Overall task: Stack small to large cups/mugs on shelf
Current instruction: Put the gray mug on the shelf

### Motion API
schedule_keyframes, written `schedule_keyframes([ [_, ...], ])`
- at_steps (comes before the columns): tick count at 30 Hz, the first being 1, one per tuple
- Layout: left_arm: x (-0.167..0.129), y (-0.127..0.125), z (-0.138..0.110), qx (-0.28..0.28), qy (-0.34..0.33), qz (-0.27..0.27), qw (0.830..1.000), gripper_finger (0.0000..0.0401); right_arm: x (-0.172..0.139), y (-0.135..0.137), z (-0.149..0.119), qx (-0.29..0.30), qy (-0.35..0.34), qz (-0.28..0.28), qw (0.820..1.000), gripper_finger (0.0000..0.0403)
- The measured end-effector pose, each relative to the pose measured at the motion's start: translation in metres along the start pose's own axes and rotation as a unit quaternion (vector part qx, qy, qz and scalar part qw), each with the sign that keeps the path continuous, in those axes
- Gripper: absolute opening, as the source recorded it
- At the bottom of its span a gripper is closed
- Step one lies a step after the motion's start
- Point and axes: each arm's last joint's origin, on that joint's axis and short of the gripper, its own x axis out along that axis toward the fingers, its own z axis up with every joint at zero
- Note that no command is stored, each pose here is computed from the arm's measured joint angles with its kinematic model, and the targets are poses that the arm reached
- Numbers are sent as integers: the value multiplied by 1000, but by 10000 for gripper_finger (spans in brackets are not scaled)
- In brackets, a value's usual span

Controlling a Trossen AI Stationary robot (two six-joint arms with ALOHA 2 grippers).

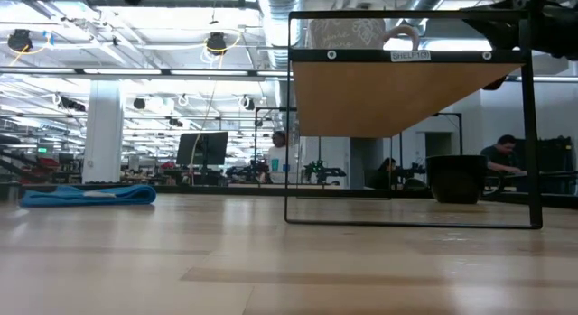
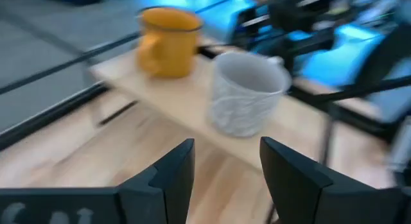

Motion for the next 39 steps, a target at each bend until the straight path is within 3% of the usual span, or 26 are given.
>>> schedule_keyframes([
  [4,2,27,-10,5,-48,-87,995,167,0,0,0,0,-3,-4,1000,33],
  [8,2,53,-26,9,-63,-106,992,167,0,0,0,0,-4,-6,1000,33],
  [12,3,72,-35,11,-74,-90,993,167,0,-1,1,20,-16,-18,1000,33],
  [18,9,87,-37,29,-79,-78,993,167,4,-3,-1,-25,2,-24,999,33],
  [24,12,98,-40,77,-73,12,994,167,16,-4,-1,-50,20,-18,998,33],
  [27,9,100,-40,46,-74,22,996,167,26,0,4,-75,38,-17,996,33],
  [30,8,100,-40,37,-68,-6,997,167,38,3,10,-96,55,-21,994,33],
  [35,7,99,-40,33,-28,-136,990,167,58,12,19,-92,105,-23,990,33],
  [39,9,104,-38,49,-35,-122,991,167,72,16,15,-68,177,-34,981,33],
])
